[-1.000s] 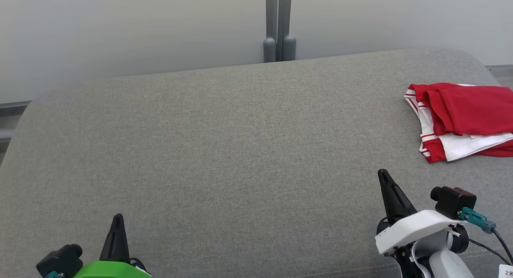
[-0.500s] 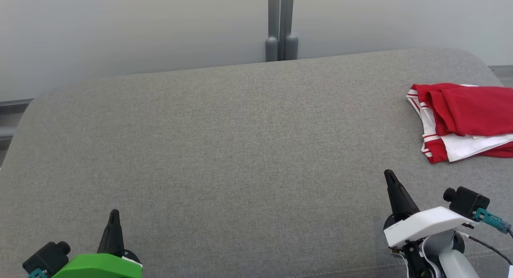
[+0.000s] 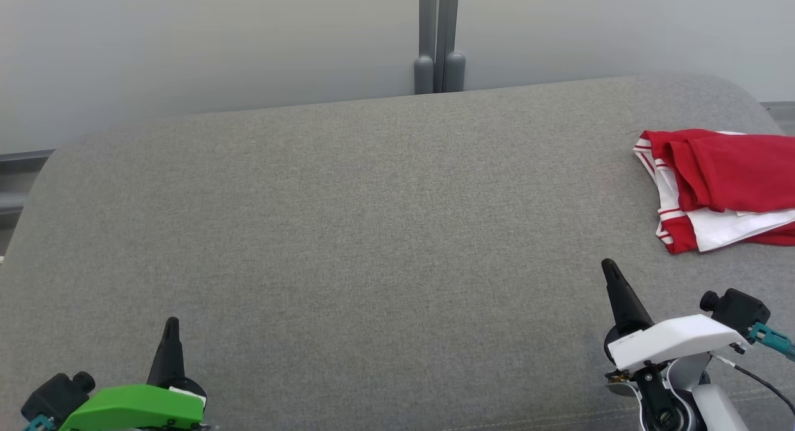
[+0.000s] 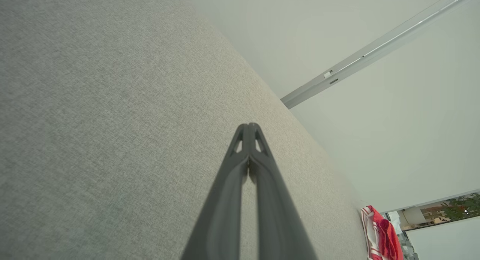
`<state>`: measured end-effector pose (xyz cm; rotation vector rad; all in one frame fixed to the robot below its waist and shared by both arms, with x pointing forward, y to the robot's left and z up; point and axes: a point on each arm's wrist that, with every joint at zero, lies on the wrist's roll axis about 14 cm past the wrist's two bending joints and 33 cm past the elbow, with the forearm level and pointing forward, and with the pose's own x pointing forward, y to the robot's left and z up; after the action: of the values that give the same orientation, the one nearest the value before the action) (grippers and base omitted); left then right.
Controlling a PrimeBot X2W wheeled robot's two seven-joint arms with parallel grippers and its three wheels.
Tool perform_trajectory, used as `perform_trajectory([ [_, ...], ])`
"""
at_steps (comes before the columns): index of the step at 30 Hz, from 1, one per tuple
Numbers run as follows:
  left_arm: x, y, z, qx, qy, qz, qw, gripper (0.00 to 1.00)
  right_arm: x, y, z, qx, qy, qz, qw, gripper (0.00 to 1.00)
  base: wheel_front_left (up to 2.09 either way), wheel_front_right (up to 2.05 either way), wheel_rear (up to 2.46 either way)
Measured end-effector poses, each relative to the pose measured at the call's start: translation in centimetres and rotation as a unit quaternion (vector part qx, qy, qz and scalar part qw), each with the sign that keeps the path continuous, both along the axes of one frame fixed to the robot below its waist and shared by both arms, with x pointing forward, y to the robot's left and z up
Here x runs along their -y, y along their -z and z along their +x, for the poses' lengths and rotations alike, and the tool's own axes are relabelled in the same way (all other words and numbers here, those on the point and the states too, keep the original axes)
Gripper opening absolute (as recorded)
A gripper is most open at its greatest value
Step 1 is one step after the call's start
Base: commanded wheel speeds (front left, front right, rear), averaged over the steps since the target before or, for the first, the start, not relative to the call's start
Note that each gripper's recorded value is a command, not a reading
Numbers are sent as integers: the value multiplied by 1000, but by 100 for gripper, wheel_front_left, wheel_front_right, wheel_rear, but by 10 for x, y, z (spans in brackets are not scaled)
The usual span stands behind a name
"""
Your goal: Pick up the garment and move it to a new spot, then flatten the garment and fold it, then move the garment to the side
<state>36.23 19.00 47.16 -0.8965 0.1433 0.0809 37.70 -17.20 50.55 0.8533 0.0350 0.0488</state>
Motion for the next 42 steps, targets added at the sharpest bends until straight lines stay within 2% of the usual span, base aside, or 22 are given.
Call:
perform_trajectory([
  [20,-6,-5,5,9,-16,-107,994,0,5,3,4,-12,7,109,994,0,0,0,0],
  [42,-13,-15,11,31,-27,-201,979,0,9,3,8,-17,12,214,977,0,0,0,0],
])
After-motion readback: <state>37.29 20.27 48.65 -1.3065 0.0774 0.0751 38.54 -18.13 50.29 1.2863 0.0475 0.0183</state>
